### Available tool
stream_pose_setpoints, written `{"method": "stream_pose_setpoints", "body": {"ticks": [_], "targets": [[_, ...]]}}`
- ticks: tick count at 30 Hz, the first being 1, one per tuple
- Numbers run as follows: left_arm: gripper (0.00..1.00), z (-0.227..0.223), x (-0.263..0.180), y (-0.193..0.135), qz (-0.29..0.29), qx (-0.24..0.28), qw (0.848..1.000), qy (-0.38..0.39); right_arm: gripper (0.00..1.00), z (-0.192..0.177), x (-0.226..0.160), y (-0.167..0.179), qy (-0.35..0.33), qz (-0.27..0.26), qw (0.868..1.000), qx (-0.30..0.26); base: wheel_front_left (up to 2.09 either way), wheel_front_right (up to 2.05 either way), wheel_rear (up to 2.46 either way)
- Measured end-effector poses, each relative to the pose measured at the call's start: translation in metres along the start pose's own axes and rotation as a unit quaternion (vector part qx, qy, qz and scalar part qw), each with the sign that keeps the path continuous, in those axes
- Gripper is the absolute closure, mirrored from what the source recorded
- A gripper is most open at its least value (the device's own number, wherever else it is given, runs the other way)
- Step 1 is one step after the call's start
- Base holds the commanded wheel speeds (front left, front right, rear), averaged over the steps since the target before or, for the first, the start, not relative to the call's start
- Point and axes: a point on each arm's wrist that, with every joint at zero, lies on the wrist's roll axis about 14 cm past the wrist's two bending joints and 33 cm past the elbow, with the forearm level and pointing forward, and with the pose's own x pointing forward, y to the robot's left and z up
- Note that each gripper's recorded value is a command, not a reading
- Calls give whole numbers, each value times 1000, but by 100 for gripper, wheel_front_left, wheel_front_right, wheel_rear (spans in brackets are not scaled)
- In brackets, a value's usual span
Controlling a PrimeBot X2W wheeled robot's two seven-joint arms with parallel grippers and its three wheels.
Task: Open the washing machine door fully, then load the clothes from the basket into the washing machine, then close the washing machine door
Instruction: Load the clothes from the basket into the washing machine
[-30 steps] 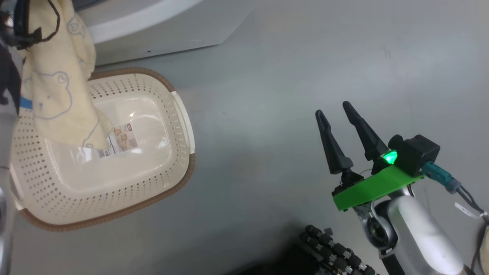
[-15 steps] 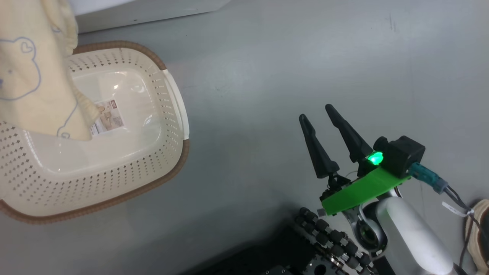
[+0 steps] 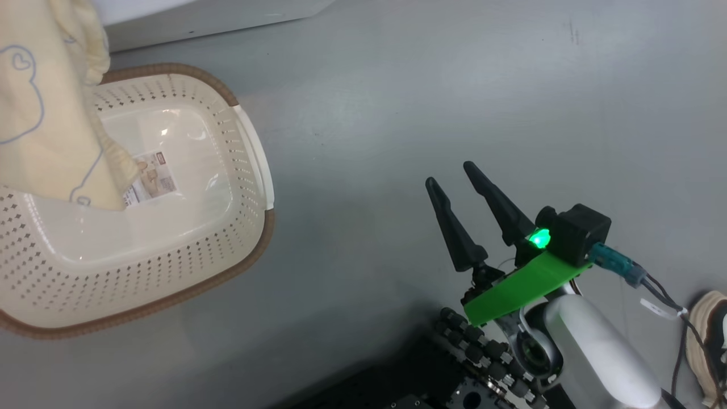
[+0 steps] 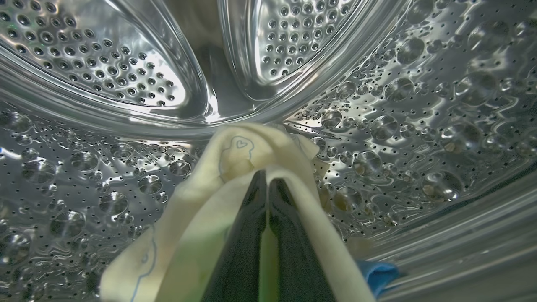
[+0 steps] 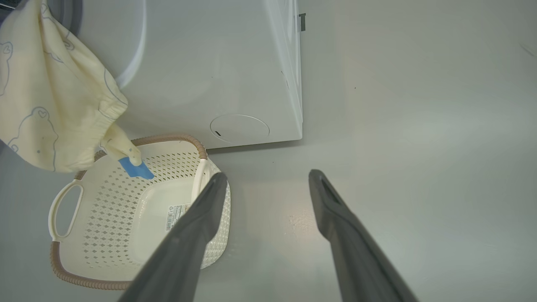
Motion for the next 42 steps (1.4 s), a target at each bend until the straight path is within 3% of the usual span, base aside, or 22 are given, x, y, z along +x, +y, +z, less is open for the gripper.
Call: {"method": "stream_pose_setpoints", "body": {"ticks": [8,13,18,19,20,36,42], "targets": [[100,15,3,-4,-3,11,999,-39,0,0,-3,2,1,1,1000,4,0,0,0],[100,53,0,-6,-9,85,986,-142,0,-3,-2,1,5,-2,1000,9,0,0,0],[100,65,-2,-4,-2,96,981,-168,0,-5,-1,1,7,-1,1000,9,0,0,0],[63,65,-2,-2,1,89,982,-168,0,-4,-1,2,6,0,1000,9,0,0,0],[0,65,-3,1,4,84,982,-166,0,-4,0,2,6,1,1000,9,0,0,0],[0,55,-31,14,37,29,994,-102,0,25,10,19,-37,33,999,6,0,0,0],[0,34,-43,9,37,10,999,-39,0,37,11,27,-52,47,998,4,0,0,0]]}}
